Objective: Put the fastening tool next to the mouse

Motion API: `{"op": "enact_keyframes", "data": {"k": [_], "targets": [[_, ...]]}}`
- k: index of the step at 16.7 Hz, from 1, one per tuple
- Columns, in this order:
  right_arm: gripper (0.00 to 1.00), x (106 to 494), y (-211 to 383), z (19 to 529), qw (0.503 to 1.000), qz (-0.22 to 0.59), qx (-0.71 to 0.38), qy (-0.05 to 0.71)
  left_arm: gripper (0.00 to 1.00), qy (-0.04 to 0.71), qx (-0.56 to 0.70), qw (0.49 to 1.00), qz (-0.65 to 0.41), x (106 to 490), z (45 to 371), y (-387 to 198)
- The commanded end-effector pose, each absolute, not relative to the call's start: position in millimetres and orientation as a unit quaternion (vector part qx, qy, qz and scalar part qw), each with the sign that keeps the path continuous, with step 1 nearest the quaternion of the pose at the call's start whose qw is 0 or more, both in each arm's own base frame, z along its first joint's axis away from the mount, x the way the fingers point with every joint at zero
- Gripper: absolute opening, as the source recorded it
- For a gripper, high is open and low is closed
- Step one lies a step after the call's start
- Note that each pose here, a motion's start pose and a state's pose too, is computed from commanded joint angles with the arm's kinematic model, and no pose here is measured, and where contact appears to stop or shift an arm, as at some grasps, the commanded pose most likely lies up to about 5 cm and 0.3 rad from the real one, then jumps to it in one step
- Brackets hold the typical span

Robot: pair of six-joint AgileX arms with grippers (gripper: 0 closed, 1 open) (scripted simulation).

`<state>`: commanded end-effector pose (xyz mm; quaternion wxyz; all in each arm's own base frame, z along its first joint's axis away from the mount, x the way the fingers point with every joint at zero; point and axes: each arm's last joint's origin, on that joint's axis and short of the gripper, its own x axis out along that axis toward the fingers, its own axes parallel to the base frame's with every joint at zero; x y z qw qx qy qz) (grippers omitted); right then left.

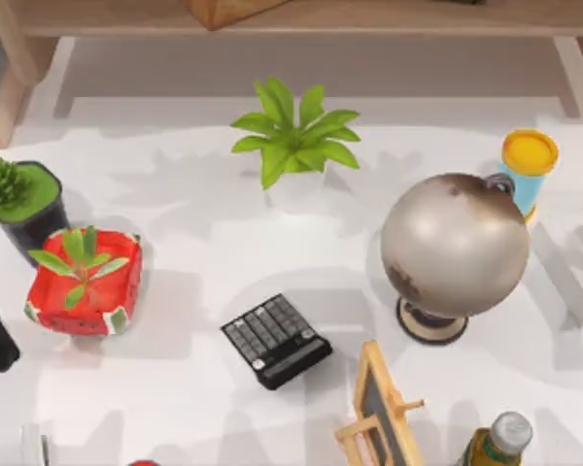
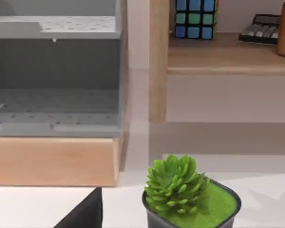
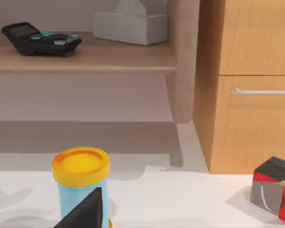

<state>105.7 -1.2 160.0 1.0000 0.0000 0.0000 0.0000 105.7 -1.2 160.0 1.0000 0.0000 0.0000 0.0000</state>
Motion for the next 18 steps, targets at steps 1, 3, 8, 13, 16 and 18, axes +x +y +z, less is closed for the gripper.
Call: {"op": "enact_keyframes", "data": {"k": [1,3,8,13,16,18], "targets": [[1.00,106,-1,160,1.000,0.000,0.000,0.000,1.00,0.000,0.000,1.000,0.000,106,160,-1],[1.00,106,-1,160,1.000,0.000,0.000,0.000,1.00,0.008,-0.005,1.000,-0.002,106,161,-2],[1.00,106,-1,160,1.000,0.000,0.000,0.000,1.00,0.153,-0.063,0.986,-0.024,112,168,-9],[1.00,106,-1,160,1.000,0.000,0.000,0.000,1.00,0.422,-0.114,0.899,-0.014,127,166,-25],[1.00,106,-1,160,1.000,0.000,0.000,0.000,1.00,0.547,-0.122,0.828,0.017,136,167,-36],[1.00,106,-1,160,1.000,0.000,0.000,0.000,1.00,0.613,-0.116,0.780,0.045,141,167,-43]]}}
